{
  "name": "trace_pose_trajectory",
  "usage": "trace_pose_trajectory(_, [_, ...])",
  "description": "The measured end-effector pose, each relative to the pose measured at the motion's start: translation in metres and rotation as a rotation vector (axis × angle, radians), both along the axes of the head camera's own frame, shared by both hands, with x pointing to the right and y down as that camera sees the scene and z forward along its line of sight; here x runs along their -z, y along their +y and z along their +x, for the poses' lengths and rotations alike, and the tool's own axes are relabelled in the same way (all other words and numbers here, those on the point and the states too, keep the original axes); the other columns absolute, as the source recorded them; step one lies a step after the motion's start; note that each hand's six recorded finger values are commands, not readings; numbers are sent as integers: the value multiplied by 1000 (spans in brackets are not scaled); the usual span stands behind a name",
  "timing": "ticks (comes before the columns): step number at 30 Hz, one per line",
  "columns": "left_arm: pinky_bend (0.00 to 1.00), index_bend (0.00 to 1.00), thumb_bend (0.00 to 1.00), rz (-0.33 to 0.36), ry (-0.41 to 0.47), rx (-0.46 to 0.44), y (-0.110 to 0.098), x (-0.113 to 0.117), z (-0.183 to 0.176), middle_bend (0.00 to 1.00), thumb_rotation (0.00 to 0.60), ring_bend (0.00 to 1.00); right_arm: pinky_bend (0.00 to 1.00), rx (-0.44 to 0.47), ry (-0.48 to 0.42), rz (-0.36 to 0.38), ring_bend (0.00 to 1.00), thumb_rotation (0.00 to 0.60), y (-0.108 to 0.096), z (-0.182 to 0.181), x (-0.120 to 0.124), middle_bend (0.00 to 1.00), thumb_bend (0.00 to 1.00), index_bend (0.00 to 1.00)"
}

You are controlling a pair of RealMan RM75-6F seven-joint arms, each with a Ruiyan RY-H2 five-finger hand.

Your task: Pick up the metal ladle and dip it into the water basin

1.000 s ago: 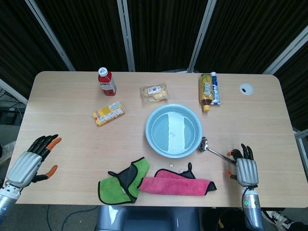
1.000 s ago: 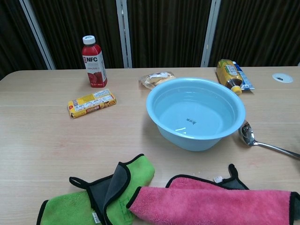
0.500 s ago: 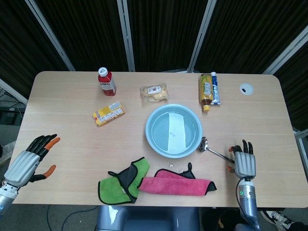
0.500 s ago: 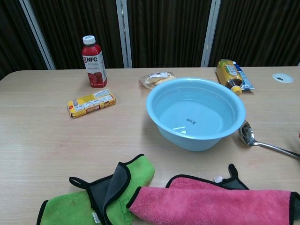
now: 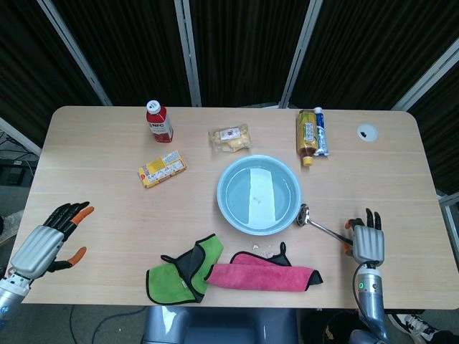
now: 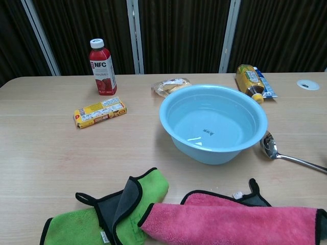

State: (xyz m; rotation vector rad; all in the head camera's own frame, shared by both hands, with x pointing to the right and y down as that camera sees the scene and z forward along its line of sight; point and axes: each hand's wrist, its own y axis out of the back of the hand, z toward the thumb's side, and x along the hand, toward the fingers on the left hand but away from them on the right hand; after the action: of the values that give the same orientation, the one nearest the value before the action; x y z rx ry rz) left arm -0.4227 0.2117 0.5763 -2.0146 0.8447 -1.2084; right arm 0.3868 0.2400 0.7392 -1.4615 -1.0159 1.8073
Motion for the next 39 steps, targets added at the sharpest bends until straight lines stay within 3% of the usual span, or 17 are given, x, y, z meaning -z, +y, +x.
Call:
trace_pose_trajectory(11, [0, 0, 406, -1, 0, 1, -1, -1, 0, 0, 600, 0, 0, -2, 2, -33, 0, 600, 6, 1, -15, 390, 190, 458])
trace_pose_trajectory(39, [0, 0, 435, 6, 1, 10, -2, 2, -3, 0, 600, 0, 1, 28, 70, -82, 35, 600, 15, 9, -27, 432, 243, 510])
